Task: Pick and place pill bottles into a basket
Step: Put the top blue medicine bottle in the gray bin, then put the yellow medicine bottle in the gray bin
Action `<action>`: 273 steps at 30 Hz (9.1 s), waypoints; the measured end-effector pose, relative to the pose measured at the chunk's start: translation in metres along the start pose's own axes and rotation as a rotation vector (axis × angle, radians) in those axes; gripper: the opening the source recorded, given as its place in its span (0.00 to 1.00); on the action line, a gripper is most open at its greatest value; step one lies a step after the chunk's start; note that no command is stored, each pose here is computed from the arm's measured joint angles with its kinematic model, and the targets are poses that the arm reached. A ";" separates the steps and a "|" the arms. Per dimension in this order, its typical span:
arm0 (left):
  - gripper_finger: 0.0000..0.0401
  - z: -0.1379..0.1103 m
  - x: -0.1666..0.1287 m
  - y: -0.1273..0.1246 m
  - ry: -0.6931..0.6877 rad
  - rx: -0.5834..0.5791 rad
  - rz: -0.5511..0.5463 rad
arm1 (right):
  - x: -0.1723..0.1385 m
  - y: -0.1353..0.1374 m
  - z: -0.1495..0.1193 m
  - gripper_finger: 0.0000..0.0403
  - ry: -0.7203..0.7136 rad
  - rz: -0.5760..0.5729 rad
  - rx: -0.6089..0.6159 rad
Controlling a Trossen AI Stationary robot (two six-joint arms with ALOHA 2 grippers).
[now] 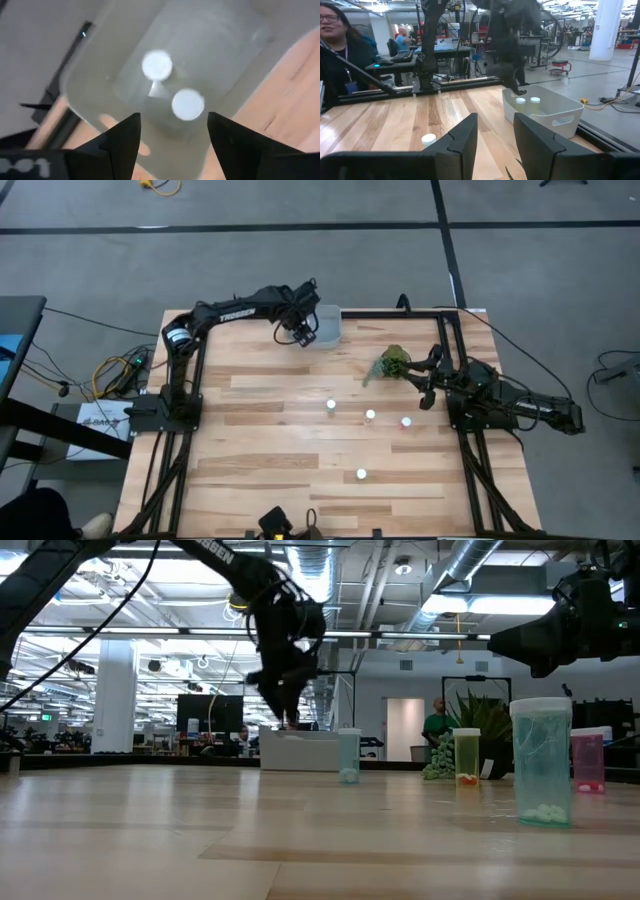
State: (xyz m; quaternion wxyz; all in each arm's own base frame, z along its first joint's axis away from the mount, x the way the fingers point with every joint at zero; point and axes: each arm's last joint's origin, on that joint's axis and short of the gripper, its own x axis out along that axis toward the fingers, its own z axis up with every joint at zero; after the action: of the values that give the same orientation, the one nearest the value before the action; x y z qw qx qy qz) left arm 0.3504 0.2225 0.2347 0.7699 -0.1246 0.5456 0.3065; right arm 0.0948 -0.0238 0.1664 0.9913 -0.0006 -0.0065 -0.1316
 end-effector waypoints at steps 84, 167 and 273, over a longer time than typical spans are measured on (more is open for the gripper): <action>0.44 -0.069 0.003 -0.231 -0.051 0.643 -0.321 | 0.000 0.000 0.000 0.30 0.001 0.000 0.000; 0.26 0.047 0.024 0.013 -0.238 0.175 -0.188 | 0.000 0.000 0.000 0.30 0.001 0.000 0.000; 0.51 0.051 0.046 -0.013 -0.229 0.201 -0.140 | 0.000 0.000 0.000 0.30 0.001 0.000 0.000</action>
State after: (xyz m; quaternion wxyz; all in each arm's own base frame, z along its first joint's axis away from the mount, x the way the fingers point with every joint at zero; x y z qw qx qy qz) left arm 0.4068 0.2549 0.2095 0.8552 -0.0490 0.4720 0.2084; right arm 0.0948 -0.0238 0.1663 0.9913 -0.0006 -0.0061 -0.1318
